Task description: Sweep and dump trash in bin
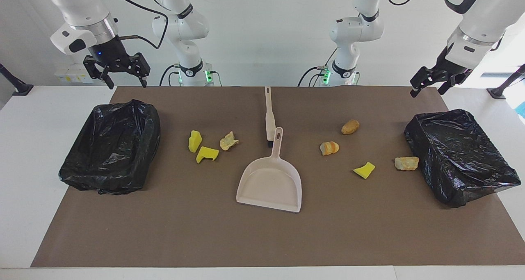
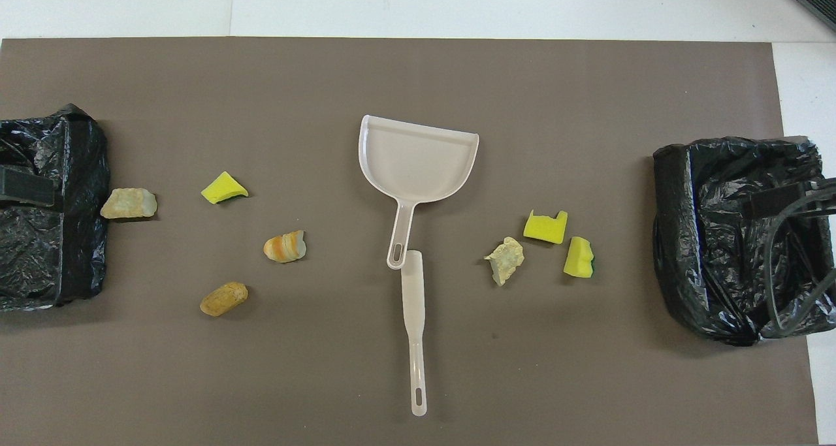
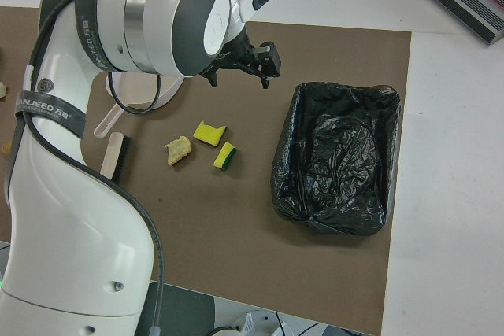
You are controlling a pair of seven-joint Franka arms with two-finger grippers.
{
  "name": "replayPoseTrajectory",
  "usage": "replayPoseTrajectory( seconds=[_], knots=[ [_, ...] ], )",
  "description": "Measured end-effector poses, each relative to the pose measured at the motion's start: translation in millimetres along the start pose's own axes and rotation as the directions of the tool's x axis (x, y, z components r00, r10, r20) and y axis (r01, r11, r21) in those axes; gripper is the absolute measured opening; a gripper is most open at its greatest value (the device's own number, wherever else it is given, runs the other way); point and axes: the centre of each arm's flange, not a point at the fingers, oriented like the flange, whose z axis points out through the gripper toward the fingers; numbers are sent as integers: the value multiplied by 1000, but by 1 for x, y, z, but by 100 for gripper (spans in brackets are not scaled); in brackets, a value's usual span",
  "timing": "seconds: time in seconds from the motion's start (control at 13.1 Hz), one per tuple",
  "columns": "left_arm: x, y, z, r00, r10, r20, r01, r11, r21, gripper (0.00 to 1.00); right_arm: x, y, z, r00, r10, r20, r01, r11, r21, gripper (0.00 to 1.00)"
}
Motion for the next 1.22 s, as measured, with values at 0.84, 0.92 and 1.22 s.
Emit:
replayPoseTrajectory(
  seconds=[0.84,0.92,1.22],
  knots=[
    [-5,34,15,997,65,31,-66,998,3,100,-4,0,2,1000,0,6,0,1000,2,100],
    [-6,45,20,995,86,39,-87,996,4,100,-4,0,2,1000,0,6,0,1000,2,100],
    [-16,95,50,981,179,74,-180,984,6,100,-4,0,4,1000,0,9,0,1000,2,100]
  ],
)
